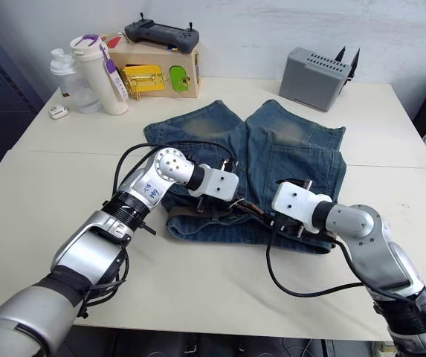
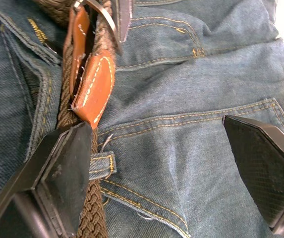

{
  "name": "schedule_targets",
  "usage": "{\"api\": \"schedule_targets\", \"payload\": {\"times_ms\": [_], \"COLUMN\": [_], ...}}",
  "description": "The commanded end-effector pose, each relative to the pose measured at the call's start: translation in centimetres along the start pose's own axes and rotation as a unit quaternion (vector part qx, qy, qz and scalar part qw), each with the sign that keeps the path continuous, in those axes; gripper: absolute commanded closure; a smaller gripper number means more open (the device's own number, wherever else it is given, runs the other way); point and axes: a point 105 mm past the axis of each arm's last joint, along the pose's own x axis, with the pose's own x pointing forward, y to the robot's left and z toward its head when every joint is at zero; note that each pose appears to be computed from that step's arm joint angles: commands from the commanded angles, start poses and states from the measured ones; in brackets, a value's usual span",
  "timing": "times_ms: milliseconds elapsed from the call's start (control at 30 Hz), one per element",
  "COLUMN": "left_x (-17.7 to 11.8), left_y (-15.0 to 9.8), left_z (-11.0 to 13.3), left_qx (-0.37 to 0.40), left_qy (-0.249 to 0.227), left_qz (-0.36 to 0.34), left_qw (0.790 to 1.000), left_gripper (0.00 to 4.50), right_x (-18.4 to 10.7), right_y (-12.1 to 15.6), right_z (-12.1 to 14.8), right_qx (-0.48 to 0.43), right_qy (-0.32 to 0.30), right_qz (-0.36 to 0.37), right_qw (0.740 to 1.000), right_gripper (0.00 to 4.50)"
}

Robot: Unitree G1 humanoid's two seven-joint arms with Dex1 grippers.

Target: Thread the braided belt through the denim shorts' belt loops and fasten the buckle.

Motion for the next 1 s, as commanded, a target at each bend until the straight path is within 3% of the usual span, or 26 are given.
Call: {"api": "schedule_targets", "payload": {"times_ms": [33,500,867,1000], "left_x": [-0.1,-0.2,0.0,0.0], "left_y": [0.8,0.8,0.4,0.4], "left_z": [1.5,1.2,1.5,1.5], "left_qx": [0.009,-0.006,-0.004,-0.004], "left_qy": [-0.030,-0.025,-0.030,-0.031], "left_qz": [0.022,0.024,0.018,0.019], "left_qw": [0.999,0.999,0.999,0.999], "left_gripper": [4.50,4.50,4.50,4.50], "right_x": [-0.1,-0.6,0.9,1.1], "right_y": [-0.1,0.5,-0.9,-0.7], "right_z": [0.9,-1.3,2.3,2.2], "right_qx": [-0.014,-0.055,-0.059,-0.055], "right_qy": [-0.017,0.036,-0.029,-0.028], "right_qz": [0.002,0.019,-0.019,-0.013], "right_qw": [1.000,0.998,0.998,0.998], "right_gripper": [0.03,0.03,0.03,1.13]}}
